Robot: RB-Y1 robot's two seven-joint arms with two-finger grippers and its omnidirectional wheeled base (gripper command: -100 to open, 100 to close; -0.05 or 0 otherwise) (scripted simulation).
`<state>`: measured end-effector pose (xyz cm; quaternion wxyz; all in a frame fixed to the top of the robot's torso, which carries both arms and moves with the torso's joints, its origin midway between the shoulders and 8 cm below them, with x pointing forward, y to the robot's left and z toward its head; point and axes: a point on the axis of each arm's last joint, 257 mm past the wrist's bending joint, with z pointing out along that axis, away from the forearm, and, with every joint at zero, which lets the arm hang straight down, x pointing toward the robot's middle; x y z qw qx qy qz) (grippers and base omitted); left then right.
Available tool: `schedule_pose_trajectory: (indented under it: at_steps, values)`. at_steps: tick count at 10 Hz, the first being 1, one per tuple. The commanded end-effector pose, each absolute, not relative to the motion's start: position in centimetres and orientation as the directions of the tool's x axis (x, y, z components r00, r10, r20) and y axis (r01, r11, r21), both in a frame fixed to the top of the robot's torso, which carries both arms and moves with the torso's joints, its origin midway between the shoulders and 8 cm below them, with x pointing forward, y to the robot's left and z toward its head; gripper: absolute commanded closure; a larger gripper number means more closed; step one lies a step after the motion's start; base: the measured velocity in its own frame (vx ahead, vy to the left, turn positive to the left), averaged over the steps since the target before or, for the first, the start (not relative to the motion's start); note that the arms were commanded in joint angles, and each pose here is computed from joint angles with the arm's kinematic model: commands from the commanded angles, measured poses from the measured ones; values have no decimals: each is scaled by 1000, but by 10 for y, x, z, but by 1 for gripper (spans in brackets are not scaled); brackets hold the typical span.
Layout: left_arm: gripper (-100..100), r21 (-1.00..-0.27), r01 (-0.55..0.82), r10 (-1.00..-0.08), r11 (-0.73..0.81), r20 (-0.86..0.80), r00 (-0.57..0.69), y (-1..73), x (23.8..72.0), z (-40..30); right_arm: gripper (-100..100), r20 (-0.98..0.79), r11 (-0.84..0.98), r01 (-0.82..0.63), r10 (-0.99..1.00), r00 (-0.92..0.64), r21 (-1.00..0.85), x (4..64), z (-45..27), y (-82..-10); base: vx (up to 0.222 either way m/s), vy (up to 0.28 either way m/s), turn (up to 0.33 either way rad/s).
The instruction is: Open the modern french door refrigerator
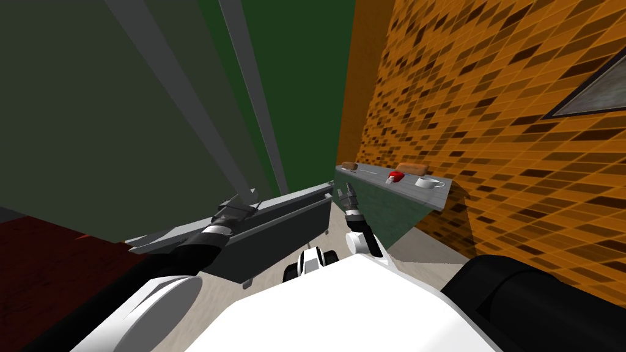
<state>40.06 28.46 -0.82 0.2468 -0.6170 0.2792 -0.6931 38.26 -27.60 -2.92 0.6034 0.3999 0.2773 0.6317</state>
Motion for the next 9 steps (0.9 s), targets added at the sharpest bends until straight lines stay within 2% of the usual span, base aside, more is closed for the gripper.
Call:
schedule_pose_trajectory:
  at_steps: [1,5,9]
  values:
    - [100,-691,-3,-686,-723,718,-116,285,401,-8,0,171,-118,-541,984,48,833,383,-29,-276,9,-1,11]
    - [100,-690,-74,-668,-720,718,-193,249,404,-4,0,170,-118,-541,984,48,833,383,-29,-276,-186,160,-120]
    - [100,-690,-151,-644,-708,718,-263,212,405,-2,0,170,-118,-541,984,48,833,383,-29,-276,-226,188,-135]
